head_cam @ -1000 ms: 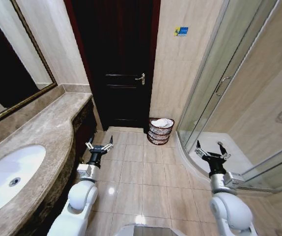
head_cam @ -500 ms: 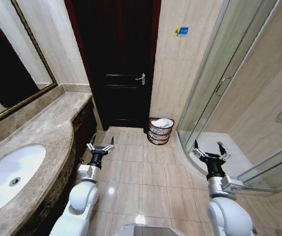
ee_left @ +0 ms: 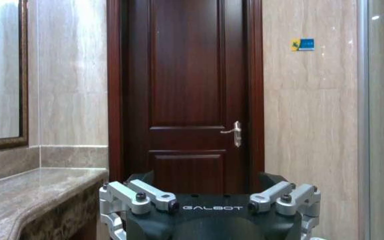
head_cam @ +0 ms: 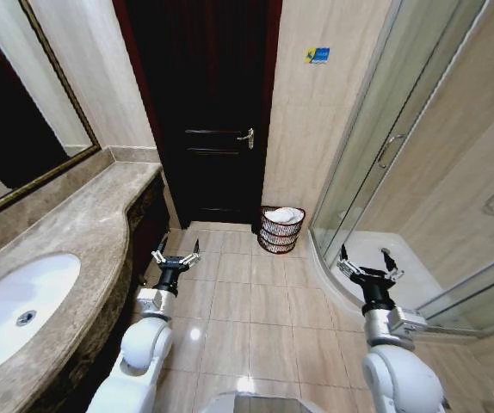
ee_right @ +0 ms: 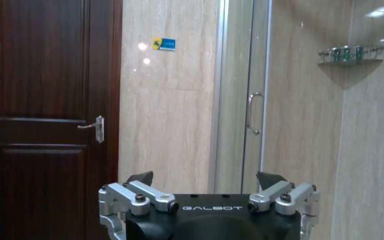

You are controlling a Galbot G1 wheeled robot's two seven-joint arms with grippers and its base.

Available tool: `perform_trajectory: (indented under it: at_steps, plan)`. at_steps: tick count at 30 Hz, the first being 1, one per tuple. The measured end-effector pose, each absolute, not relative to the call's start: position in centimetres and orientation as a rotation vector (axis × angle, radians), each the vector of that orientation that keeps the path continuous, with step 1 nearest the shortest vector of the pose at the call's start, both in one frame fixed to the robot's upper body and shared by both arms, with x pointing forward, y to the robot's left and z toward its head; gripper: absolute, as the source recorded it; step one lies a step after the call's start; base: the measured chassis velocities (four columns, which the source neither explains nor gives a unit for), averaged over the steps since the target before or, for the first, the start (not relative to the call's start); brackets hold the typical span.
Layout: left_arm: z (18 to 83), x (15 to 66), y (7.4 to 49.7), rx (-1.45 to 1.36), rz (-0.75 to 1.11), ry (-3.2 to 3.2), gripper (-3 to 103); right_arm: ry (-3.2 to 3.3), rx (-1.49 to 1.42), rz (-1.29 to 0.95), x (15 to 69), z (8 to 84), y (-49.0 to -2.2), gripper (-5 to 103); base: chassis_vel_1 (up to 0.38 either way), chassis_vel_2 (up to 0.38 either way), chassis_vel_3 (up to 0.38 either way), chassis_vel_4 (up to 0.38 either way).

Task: Discard the used towel into the hamper.

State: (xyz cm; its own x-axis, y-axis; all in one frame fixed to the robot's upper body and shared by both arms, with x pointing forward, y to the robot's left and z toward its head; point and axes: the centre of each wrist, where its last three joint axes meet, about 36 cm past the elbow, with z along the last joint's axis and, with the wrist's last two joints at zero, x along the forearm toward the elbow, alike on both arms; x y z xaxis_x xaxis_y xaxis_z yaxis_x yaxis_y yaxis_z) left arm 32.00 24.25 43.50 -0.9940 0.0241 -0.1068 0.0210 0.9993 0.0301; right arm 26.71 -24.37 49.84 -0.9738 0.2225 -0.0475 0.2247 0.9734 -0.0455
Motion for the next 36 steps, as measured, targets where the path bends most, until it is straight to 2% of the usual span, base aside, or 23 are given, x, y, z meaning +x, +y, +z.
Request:
perform_trajectory:
  at_steps: [36]
  plan:
    - [43.5, 31.99, 24.25, 0.035, 0.044, 3.032, 100, 3.079, 0.348, -0.077, 26.71, 49.82, -24.38, 100, 0.0, 0.0, 0.0, 0.0]
